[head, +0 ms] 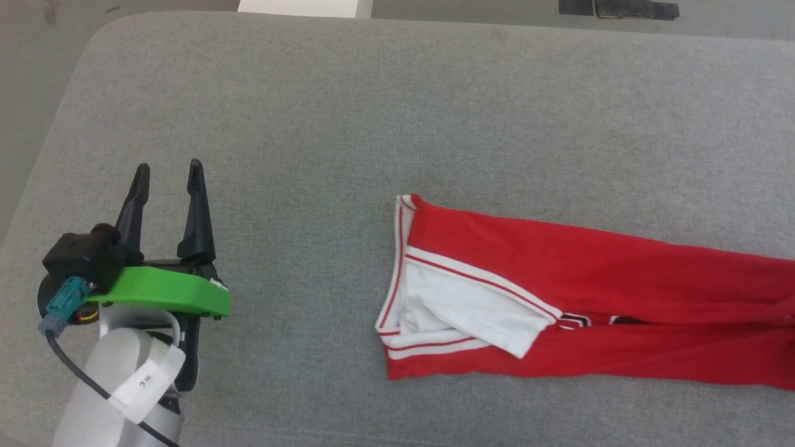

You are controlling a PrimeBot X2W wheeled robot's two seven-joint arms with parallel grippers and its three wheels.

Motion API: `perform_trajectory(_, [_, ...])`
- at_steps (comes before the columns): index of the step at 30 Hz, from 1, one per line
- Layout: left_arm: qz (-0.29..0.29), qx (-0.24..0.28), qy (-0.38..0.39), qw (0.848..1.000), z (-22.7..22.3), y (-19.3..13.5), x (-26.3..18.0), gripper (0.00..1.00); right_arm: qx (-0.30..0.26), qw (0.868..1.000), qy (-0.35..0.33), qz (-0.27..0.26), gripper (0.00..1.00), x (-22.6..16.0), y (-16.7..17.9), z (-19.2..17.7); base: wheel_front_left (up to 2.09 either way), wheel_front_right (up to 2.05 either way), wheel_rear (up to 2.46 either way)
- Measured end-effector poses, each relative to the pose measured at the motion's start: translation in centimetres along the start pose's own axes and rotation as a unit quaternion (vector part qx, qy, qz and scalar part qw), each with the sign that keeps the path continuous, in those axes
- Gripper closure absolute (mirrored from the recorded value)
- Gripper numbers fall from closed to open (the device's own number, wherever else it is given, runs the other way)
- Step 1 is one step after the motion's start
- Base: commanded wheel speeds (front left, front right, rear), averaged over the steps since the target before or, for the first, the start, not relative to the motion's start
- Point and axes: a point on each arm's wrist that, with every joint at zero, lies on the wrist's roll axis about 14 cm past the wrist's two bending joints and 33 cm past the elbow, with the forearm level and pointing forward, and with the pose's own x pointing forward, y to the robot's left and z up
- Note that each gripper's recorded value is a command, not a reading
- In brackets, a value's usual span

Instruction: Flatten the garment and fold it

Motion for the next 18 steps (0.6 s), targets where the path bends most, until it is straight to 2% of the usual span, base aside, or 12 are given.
perform_trajectory(4, [-0.002,-0.002,0.002,1.000,-0.1,-0.1,0.0,0.00,0.005,1.000,-0.005,-0.020,1.00,-0.5,-1.1,0.4,0.00,0.00,0.00])
perform_trajectory(8, [-0.005,-0.004,0.002,1.000,-0.1,-0.3,-0.1,0.00,-0.023,0.999,0.009,-0.027,1.00,-1.1,-0.6,0.4,0.00,0.00,0.00])
perform_trajectory(18, [-0.014,-0.011,-0.004,1.000,0.6,-1.1,-0.7,0.00,-0.139,0.990,0.032,0.013,1.00,-5.4,4.9,1.0,0.00,0.00,0.00])
